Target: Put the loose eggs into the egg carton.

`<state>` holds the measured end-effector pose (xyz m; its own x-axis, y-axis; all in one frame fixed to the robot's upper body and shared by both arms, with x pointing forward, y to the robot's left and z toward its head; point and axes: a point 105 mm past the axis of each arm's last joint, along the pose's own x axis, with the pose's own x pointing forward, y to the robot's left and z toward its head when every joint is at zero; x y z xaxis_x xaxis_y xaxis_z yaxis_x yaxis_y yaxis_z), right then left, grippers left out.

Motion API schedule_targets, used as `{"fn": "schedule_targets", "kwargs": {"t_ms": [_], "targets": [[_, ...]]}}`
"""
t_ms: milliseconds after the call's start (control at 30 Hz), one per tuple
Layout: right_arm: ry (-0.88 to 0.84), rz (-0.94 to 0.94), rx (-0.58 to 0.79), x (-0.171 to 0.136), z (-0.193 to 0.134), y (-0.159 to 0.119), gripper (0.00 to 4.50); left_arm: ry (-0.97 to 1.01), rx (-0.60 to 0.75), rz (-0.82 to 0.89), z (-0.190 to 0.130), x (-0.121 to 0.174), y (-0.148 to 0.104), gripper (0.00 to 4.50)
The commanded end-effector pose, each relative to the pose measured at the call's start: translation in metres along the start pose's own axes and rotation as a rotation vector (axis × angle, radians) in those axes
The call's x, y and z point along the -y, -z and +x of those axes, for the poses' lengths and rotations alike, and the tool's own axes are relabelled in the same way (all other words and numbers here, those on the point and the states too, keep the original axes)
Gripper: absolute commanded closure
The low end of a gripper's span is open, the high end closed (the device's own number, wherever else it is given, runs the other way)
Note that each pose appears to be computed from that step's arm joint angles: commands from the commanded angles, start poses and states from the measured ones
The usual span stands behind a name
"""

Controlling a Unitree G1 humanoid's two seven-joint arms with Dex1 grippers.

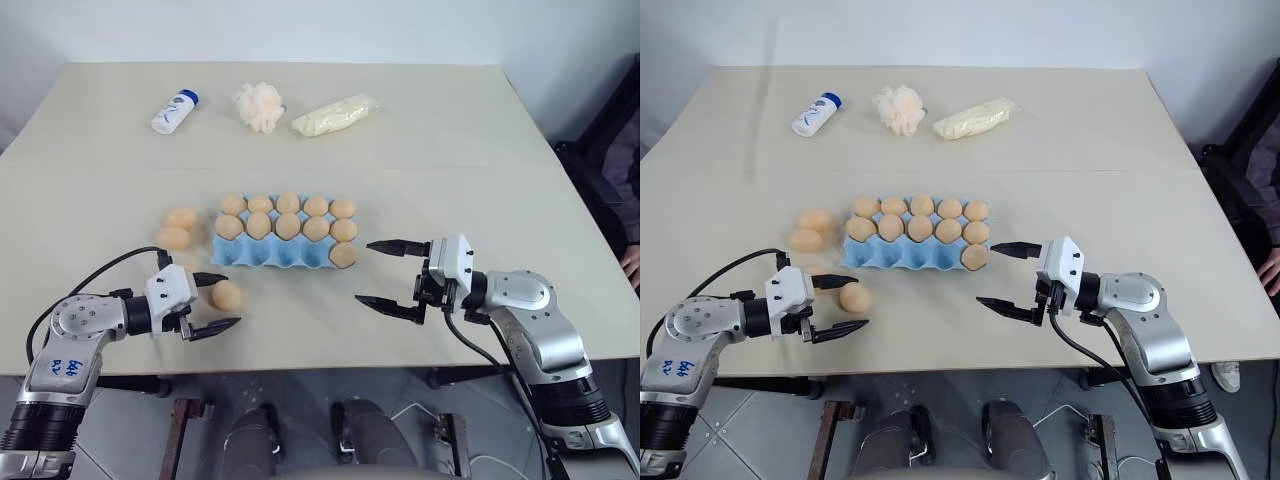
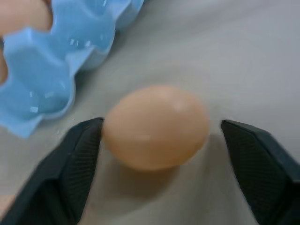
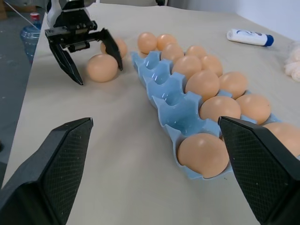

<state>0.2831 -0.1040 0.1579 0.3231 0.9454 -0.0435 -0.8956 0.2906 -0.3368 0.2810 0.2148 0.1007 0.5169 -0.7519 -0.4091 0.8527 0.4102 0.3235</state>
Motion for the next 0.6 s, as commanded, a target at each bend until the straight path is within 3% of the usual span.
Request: {"fn": "schedule_targets", "kwargs": {"t_ms": [33, 133, 367, 600], "targets": [[0.017, -0.050, 0.038, 0.001, 0.000, -0.013, 0.00, 0.005, -0.004, 0.031, 0.005, -0.001, -0.001, 1.57], [0.020, -0.051, 0.040, 0.001, 0.001, -0.013, 0.00, 0.015, 0.028, 0.042, 0.009, -0.001, -0.006, 2.26], [0.031, -0.047, 0.026, 0.000, -0.002, -0.010, 0.00, 0.035, 0.256, 0.032, 0.016, -0.006, -0.059, 2.26], [0.062, -0.055, 0.014, 0.001, -0.005, -0.012, 0.00, 0.023, 0.296, 0.002, 0.066, -0.022, -0.083, 2.26]]}}
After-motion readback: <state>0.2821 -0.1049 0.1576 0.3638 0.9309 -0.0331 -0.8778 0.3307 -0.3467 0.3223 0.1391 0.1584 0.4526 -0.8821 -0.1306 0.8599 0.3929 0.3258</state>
